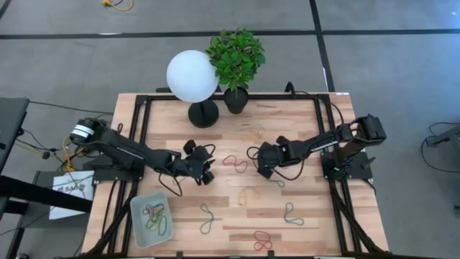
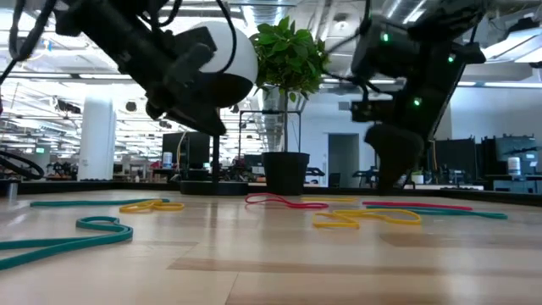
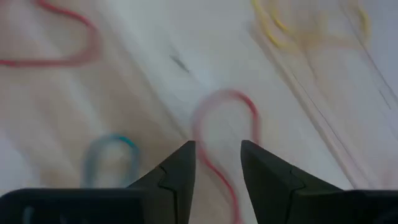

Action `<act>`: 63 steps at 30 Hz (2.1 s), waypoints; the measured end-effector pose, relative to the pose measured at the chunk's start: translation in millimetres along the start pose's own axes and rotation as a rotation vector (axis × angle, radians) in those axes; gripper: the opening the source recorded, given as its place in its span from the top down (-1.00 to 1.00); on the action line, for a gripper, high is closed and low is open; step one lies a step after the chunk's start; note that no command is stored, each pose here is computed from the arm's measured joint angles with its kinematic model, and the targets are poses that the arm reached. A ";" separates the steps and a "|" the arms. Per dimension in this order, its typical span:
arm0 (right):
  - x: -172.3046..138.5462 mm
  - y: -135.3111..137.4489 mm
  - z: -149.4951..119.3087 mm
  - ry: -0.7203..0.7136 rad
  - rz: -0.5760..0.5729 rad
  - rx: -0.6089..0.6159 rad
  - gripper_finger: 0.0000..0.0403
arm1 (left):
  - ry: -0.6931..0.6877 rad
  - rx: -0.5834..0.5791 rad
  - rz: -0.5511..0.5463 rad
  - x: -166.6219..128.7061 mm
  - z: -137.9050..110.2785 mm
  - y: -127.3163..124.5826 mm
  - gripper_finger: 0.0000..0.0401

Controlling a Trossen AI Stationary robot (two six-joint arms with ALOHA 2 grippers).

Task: Pick and place items into bin
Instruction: Put the red rubber band into the gray bin

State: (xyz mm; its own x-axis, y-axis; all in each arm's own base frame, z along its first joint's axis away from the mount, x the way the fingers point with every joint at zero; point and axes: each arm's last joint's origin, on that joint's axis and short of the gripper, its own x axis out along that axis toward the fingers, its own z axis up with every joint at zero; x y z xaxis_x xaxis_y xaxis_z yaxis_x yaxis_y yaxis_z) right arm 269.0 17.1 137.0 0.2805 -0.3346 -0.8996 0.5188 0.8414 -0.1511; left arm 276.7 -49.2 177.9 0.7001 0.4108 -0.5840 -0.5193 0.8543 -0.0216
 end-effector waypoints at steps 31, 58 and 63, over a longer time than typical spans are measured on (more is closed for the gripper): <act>21.1 -1.2 -7.3 0.093 -0.068 0.003 0.40 | 0.021 0.020 0.027 27.6 -19.4 -9.7 0.60; -43.6 39.5 41.6 -0.591 0.290 -0.118 1.00 | -0.113 -0.038 -0.052 26.0 -4.7 -18.8 0.60; -47.8 50.6 42.0 -0.655 0.357 -0.186 1.00 | -0.124 -0.003 -0.050 24.6 -4.9 -20.6 0.60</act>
State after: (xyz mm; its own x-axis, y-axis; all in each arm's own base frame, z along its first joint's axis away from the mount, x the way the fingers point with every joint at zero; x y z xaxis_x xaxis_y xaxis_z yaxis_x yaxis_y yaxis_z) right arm 315.8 57.8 189.6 0.8566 -0.1637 -0.4893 0.1788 0.9838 -0.0161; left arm 302.2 -58.3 160.0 0.7800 0.4041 -0.4777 -0.4837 0.8738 -0.0508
